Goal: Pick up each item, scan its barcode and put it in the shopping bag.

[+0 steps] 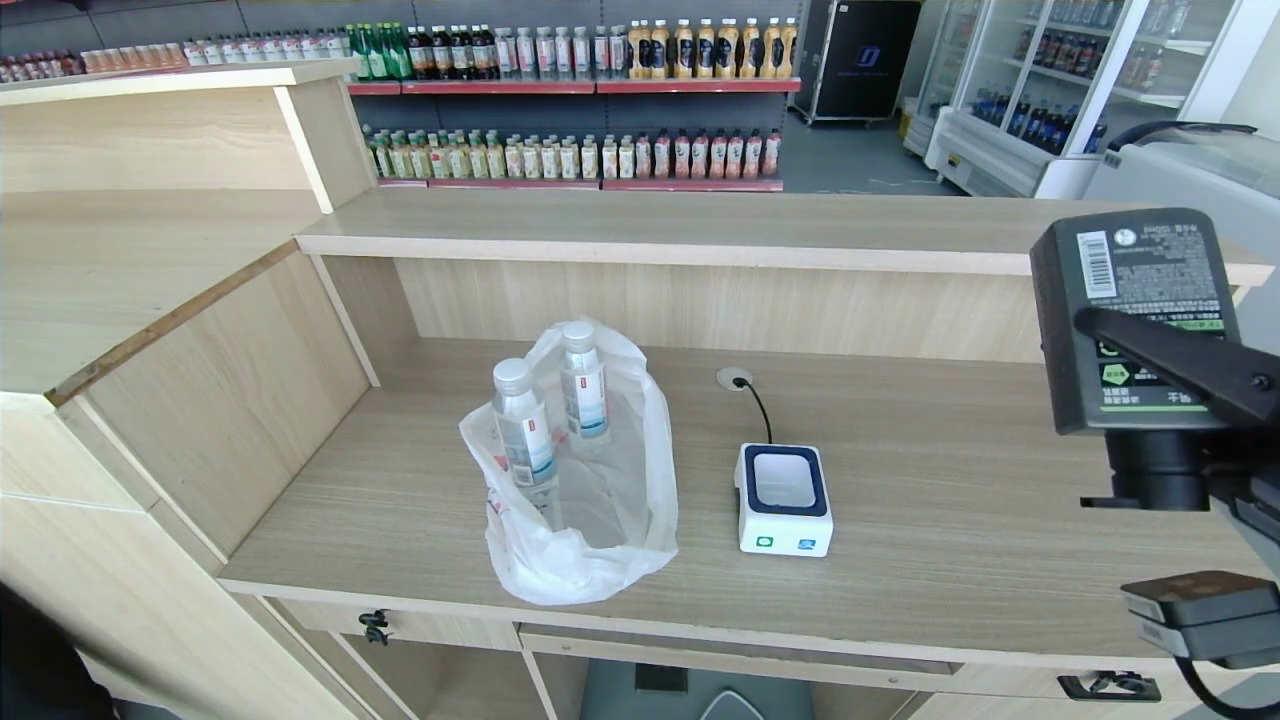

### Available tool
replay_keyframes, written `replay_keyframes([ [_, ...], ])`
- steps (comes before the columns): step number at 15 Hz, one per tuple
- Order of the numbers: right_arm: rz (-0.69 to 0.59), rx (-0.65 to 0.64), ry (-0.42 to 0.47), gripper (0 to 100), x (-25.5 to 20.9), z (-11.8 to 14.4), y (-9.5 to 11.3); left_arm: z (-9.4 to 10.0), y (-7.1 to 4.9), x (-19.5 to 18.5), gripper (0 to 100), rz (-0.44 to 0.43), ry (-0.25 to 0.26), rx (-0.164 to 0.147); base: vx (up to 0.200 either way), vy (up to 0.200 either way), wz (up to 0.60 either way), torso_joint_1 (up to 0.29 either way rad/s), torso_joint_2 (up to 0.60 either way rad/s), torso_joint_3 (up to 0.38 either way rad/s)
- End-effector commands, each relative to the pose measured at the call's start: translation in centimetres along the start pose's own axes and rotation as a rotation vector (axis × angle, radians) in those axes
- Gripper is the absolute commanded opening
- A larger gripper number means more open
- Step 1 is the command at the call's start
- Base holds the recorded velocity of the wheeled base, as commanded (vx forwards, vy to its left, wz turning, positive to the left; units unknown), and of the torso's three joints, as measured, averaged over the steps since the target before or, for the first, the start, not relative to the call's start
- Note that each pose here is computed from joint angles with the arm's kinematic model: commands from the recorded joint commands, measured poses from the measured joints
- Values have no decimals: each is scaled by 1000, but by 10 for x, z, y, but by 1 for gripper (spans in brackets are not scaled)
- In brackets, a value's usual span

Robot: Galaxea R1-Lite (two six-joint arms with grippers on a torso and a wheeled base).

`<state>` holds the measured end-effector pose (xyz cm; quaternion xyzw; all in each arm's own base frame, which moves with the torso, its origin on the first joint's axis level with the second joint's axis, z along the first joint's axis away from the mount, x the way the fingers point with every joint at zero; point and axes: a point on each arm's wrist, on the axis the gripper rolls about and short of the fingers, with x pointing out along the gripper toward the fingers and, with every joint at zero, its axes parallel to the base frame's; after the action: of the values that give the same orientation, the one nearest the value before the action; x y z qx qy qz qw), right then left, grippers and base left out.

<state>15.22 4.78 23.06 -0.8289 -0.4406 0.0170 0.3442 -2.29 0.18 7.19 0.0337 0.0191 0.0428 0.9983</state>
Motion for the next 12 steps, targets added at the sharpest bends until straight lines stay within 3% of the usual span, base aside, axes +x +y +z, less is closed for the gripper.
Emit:
replay_keyframes([
  [1,-119,-40,-50,0,-7,9,-29,0,0,0,100,1,0,0,0,0,0,0,0,0],
  [6,-318,-118,-151,0,-3,29,-59,0,0,0,100,1,0,0,0,0,0,0,0,0],
  [12,-270,-189,-241,0,-12,43,-62,0,0,0,100,1,0,0,0,0,0,0,0,0],
])
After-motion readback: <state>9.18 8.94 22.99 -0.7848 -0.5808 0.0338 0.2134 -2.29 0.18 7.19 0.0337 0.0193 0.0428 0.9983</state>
